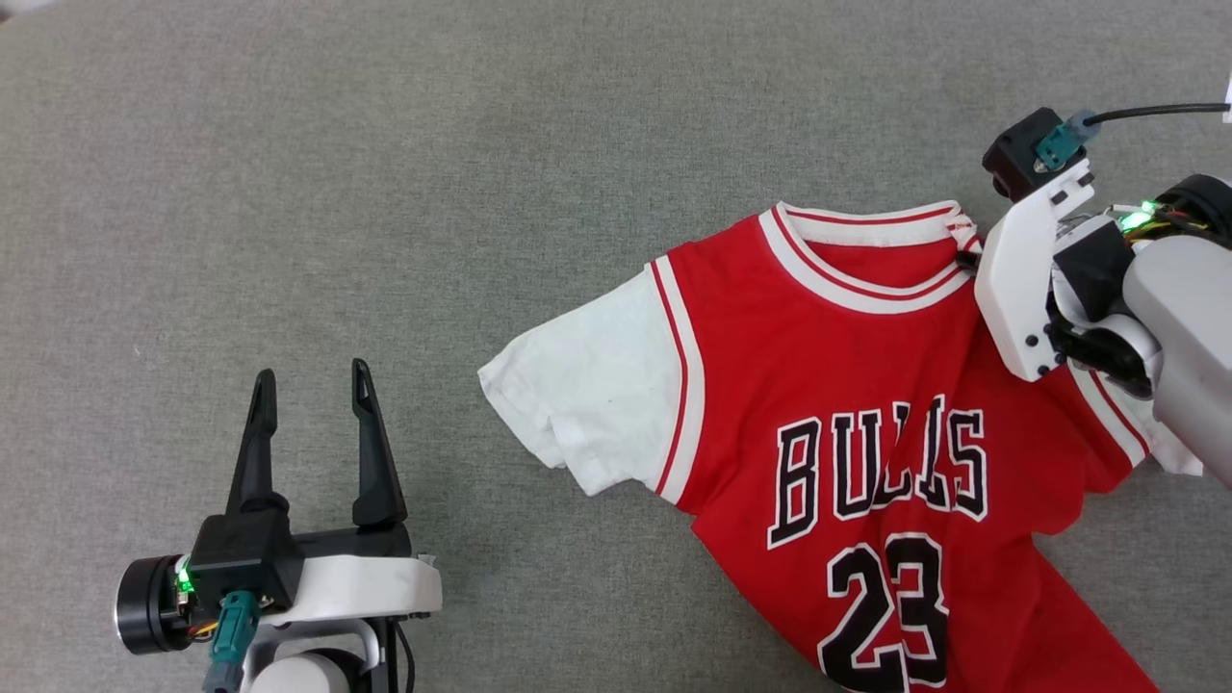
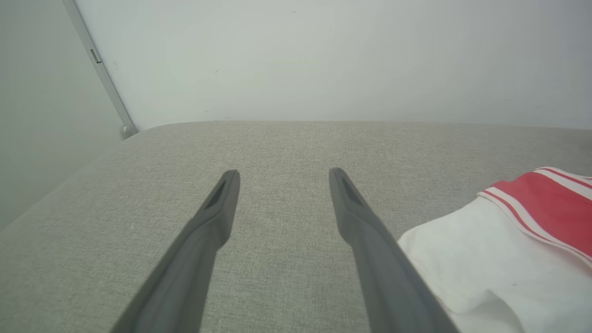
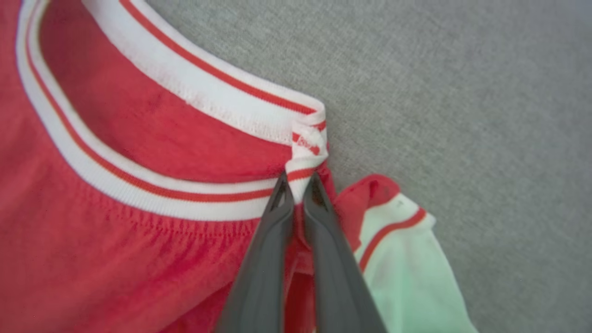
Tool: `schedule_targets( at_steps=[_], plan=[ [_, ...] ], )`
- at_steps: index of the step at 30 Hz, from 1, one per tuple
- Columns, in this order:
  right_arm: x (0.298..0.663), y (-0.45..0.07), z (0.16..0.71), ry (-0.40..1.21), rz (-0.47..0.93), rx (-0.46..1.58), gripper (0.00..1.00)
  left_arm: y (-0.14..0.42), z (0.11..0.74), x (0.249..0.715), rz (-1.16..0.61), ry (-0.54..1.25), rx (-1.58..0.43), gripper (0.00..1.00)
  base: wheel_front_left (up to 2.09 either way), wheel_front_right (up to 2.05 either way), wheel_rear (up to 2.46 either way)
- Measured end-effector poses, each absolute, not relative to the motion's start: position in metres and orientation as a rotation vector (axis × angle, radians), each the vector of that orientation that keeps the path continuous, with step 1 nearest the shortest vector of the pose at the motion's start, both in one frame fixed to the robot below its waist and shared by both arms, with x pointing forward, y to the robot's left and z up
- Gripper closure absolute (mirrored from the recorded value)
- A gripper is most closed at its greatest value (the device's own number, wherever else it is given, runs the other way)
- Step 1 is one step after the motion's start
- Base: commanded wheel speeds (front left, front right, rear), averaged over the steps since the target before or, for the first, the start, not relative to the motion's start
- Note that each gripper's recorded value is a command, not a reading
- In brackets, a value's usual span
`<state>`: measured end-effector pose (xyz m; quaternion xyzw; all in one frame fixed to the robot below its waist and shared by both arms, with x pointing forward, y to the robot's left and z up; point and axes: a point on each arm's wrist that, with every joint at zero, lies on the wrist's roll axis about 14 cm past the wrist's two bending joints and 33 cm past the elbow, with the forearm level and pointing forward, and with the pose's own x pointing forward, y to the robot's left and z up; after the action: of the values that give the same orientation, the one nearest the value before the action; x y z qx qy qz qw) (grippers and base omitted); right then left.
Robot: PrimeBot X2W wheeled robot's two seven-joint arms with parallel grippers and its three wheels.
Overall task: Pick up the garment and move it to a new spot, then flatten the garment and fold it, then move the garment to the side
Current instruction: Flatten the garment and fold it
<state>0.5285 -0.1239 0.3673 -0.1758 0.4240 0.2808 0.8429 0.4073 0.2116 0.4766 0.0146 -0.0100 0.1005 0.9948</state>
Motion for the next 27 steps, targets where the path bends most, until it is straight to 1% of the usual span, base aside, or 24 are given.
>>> schedule_targets(
  at_steps=[2,3,4,7,12,16,20,24,27],
  plan=[
    [0.529,-0.121,0.37,0.874,0.592,-0.366,1.0,0.212,0.478,0.407,0.203,-0.024,0.033,0.0,0.0,0.0,0.0],
    [0.529,-0.121,0.372,0.859,0.593,-0.367,0.86,0.213,0.48,0.406,0.203,-0.028,0.037,0.0,0.0,0.0,0.0],
    [0.53,-0.121,0.377,0.83,0.596,-0.373,0.0,0.213,0.481,0.406,0.202,-0.032,0.039,0.0,0.0,0.0,0.0],
    [0.535,-0.118,0.398,0.713,0.609,-0.384,0.0,0.215,0.489,0.405,0.191,-0.052,0.047,0.0,0.0,0.0,0.0],
    [0.553,-0.131,0.462,0.414,0.58,-0.397,0.0,0.221,0.507,0.408,0.161,-0.105,0.073,0.0,0.0,0.0,0.0],
    [0.56,-0.146,0.516,0.169,0.535,-0.388,0.0,0.222,0.521,0.419,0.099,-0.141,0.11,0.0,0.0,0.0,0.0],
    [0.556,-0.165,0.544,0.066,0.465,-0.353,0.0,0.215,0.528,0.435,0.007,-0.143,0.132,0.0,0.0,0.0,0.0],
    [0.55,-0.177,0.592,-0.109,0.405,-0.311,0.0,0.205,0.546,0.46,-0.072,-0.144,0.165,0.0,0.0,0.0,0.0],
    [0.53,-0.189,0.588,-0.156,0.356,-0.281,0.0,0.195,0.547,0.476,-0.13,-0.088,0.183,0.0,0.0,0.0,0.0]
  ],
)
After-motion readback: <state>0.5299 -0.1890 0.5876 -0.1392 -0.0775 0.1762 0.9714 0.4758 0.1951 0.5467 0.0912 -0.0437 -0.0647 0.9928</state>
